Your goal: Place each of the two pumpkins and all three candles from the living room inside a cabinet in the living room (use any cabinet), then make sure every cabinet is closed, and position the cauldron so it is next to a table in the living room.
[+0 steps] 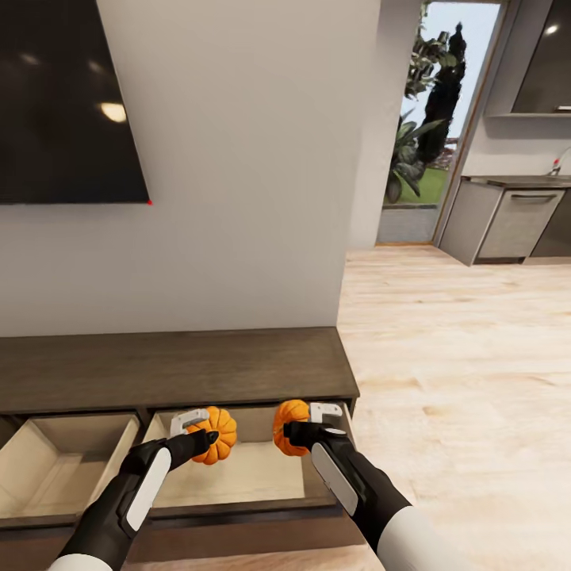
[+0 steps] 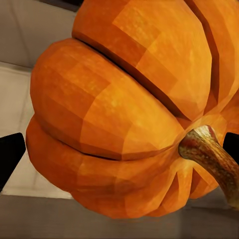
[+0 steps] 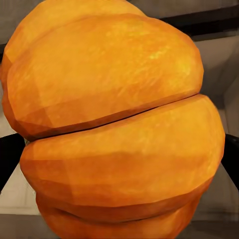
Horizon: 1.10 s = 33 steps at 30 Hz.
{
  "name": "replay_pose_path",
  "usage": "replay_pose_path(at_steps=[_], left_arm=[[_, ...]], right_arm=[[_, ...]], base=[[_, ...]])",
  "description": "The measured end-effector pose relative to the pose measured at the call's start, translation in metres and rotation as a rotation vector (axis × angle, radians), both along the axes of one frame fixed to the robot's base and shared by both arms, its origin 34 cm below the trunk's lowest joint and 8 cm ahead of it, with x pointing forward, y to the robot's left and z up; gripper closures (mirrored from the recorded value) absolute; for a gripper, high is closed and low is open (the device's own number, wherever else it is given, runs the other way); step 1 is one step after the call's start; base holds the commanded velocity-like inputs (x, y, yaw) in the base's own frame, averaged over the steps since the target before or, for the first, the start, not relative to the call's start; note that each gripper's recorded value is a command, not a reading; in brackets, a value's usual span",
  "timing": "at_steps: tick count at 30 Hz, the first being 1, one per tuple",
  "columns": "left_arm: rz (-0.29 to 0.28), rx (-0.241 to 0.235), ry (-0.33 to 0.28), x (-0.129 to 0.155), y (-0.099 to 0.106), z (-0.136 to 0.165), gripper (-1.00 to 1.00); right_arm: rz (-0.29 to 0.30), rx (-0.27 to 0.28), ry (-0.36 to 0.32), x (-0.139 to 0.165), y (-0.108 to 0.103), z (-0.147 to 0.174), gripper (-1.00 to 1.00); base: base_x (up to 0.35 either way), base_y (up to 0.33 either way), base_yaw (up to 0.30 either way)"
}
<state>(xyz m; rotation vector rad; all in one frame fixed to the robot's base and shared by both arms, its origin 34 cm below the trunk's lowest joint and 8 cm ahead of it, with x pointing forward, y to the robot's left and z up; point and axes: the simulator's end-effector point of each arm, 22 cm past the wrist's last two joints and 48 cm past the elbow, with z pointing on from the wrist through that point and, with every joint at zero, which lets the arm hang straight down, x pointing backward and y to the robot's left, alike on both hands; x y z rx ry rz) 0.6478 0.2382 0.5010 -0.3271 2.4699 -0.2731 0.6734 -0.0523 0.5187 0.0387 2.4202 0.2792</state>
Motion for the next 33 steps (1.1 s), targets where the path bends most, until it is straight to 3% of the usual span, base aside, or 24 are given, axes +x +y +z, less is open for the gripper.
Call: replay_pose_path(at_steps=[9,23,33], left_arm=[[0.0,-0.002,0.005,-0.001,-0.001,-0.002,1.0],[-0.005,-0.005,0.018,-0.006,-0.002,-0.021,1.0],[-0.028,-0.015,0.087,-0.021,-0.006,-0.051,1.0]], right_arm=[[0.003,-0.002,0.006,-0.001,0.0,-0.001,1.0],[0.034,-0.036,0.094,-0.02,-0.002,-0.033,1.0],[0.033,-0.036,0.089,-0.024,-0.002,-0.053,1.0]], base=[[0.133,0.0,0.0],[0.008,0.0,0.0],[0.0,0.0,0.0]])
